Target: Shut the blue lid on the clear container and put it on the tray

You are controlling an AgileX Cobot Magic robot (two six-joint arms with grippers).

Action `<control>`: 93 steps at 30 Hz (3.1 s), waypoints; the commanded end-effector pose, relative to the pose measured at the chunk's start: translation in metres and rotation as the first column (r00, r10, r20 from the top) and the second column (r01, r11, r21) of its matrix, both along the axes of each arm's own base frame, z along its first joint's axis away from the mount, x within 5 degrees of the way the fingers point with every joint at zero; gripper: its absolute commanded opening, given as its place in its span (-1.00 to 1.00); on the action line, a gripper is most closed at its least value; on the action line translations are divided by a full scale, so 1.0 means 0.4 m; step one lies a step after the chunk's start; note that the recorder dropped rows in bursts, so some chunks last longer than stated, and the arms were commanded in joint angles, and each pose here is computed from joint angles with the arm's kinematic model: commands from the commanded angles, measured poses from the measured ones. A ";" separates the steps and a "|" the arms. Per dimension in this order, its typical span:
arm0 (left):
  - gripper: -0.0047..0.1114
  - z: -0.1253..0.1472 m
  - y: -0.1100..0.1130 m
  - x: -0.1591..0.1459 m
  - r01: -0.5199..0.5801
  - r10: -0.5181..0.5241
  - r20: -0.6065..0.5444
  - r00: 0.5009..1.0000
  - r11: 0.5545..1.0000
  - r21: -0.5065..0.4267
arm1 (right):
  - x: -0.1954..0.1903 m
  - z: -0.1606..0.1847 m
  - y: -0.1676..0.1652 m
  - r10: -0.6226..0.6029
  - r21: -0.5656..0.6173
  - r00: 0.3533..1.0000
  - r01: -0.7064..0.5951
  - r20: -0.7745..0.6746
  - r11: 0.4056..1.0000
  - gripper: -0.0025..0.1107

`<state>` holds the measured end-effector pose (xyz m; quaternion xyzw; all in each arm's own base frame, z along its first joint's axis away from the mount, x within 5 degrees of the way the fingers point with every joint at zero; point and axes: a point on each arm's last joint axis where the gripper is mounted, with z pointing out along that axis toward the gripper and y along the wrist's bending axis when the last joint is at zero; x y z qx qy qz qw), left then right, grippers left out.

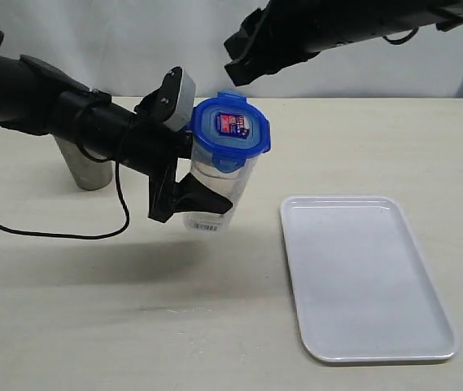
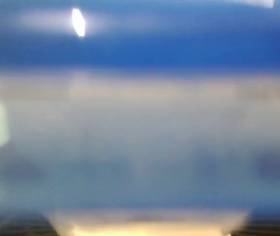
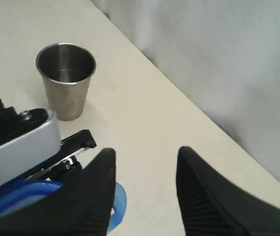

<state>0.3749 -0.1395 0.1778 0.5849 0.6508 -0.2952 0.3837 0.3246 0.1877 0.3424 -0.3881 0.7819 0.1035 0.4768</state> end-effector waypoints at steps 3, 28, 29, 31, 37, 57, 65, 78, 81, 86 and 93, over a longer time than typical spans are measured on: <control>-0.92 0.018 -0.004 0.000 -0.037 0.035 -0.051 0.998 0.998 -0.041 | -0.014 0.004 -0.026 -0.023 -0.012 0.996 0.022 -0.083 1.000 -0.64; -0.92 -0.133 0.046 0.051 -0.151 0.134 -0.160 0.978 0.984 -0.100 | 0.021 -0.139 0.030 0.034 0.029 0.941 -0.026 -0.335 0.999 -0.89; -0.92 -0.147 0.046 0.051 -0.153 0.135 -0.173 0.976 0.983 -0.097 | 0.025 -0.150 0.033 0.032 0.034 0.936 -0.022 -0.350 0.999 -0.89; -0.92 -0.167 0.046 0.051 -0.157 0.137 -0.192 0.972 0.983 -0.093 | 0.031 -0.167 0.038 0.033 0.033 0.928 -0.022 -0.372 0.999 -0.89; -0.92 -0.167 0.047 0.051 -0.157 0.138 -0.191 0.972 0.983 -0.090 | 0.039 -0.205 0.044 0.033 0.013 0.910 -0.030 -0.414 0.999 -0.89; 0.52 -0.178 0.064 0.047 -0.121 0.113 -0.175 0.978 0.992 -0.033 | 0.043 -0.235 0.047 0.035 -0.011 0.892 -0.045 -0.452 0.999 -0.89; 0.52 -0.149 0.100 0.050 -0.143 0.101 -0.225 0.969 0.973 -0.180 | 0.043 -0.235 0.047 0.035 -0.011 0.892 -0.045 -0.452 0.999 -0.89; 0.47 -0.127 0.089 0.054 -0.165 0.097 -0.244 0.965 0.946 -0.279 | 0.006 -0.238 0.106 0.076 -0.080 0.908 -0.119 -0.412 0.990 -0.89; 0.16 -0.126 0.089 0.053 -0.159 0.089 -0.246 0.965 0.945 -0.286 | 0.007 -0.239 0.103 0.063 -0.095 0.910 -0.111 -0.411 0.989 -0.89; -0.15 -0.132 0.087 0.056 -0.172 0.109 -0.240 0.965 0.951 -0.258 | 0.009 -0.239 0.101 0.048 -0.099 0.911 -0.097 -0.410 0.990 -0.89; -0.92 -0.163 0.099 0.053 -0.148 0.123 -0.205 0.971 0.982 -0.113 | -0.014 -0.169 0.095 0.159 -0.137 0.948 -0.202 -0.274 0.970 -0.88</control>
